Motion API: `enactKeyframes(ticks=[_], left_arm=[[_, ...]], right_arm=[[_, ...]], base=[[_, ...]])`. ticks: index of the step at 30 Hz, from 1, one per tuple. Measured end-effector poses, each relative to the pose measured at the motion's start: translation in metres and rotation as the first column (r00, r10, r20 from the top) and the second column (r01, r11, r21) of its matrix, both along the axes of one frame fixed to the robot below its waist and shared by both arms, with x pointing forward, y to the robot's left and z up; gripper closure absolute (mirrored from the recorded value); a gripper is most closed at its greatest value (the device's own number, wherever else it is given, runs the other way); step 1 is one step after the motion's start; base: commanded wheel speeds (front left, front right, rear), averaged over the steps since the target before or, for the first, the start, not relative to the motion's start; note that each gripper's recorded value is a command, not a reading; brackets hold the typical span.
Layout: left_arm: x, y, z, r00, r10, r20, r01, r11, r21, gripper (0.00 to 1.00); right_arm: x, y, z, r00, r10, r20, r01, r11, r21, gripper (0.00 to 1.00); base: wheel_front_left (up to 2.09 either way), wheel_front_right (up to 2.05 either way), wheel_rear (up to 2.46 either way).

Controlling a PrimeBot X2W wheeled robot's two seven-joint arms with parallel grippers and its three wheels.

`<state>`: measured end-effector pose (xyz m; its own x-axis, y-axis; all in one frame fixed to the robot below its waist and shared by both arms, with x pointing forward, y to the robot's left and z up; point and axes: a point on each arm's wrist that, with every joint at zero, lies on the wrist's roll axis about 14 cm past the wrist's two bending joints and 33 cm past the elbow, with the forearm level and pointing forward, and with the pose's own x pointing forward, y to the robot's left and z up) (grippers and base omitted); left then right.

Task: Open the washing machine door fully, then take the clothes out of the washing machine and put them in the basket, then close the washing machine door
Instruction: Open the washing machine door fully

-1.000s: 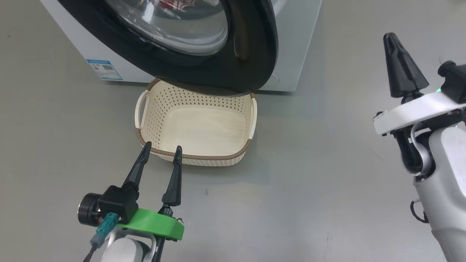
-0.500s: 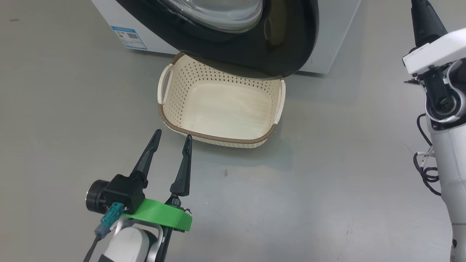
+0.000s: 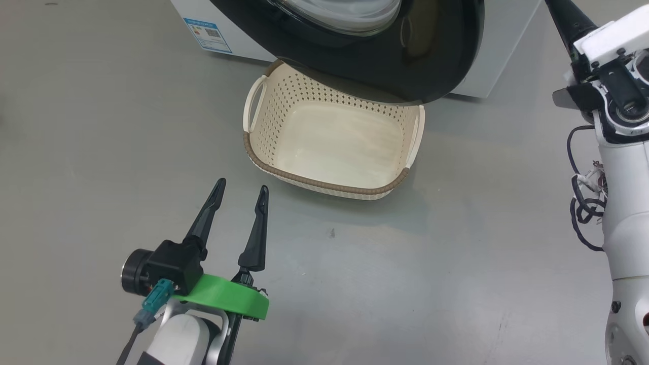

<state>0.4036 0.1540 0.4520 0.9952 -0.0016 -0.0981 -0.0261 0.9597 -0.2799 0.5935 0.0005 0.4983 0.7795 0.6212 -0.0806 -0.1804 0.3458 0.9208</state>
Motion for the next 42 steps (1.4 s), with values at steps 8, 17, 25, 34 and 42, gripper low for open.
enactKeyframes(ticks=[8, 17, 25, 34, 42], left_arm=[[-0.002, 0.001, 0.001, 1.0, 0.004, -0.001, -0.004, 1.0, -0.005, 0.0], [-0.003, -0.001, -0.001, 1.0, 0.003, -0.006, -0.003, 1.0, -0.003, 0.0], [-0.003, 0.0, -0.003, 1.0, 0.006, -0.015, -0.006, 1.0, -0.002, 0.0], [-0.004, 0.003, -0.006, 0.999, 0.019, -0.026, -0.019, 1.0, -0.002, 0.0], [-0.004, 0.007, -0.007, 0.999, 0.031, -0.029, -0.031, 1.0, 0.002, 0.0]], right_arm=[[-0.003, 0.016, 0.005, 0.992, 0.099, -0.079, -0.093, 0.993, 0.075, 1.0], [-0.009, 0.032, 0.008, 0.969, 0.205, -0.139, -0.188, 0.974, 0.123, 1.0], [-0.016, 0.046, 0.005, 0.935, 0.299, -0.192, -0.272, 0.95, 0.153, 1.0], [-0.02, 0.057, 0.002, 0.9, 0.368, -0.234, -0.333, 0.926, 0.178, 1.0], [-0.026, 0.064, -0.003, 0.872, 0.414, -0.262, -0.372, 0.907, 0.197, 1.0]], base=[[0.0, 0.0, 0.0], [0.0, 0.0, 0.0], [0.0, 0.0, 0.0], [0.0, 0.0, 0.0], [0.0, 0.0, 0.0]])
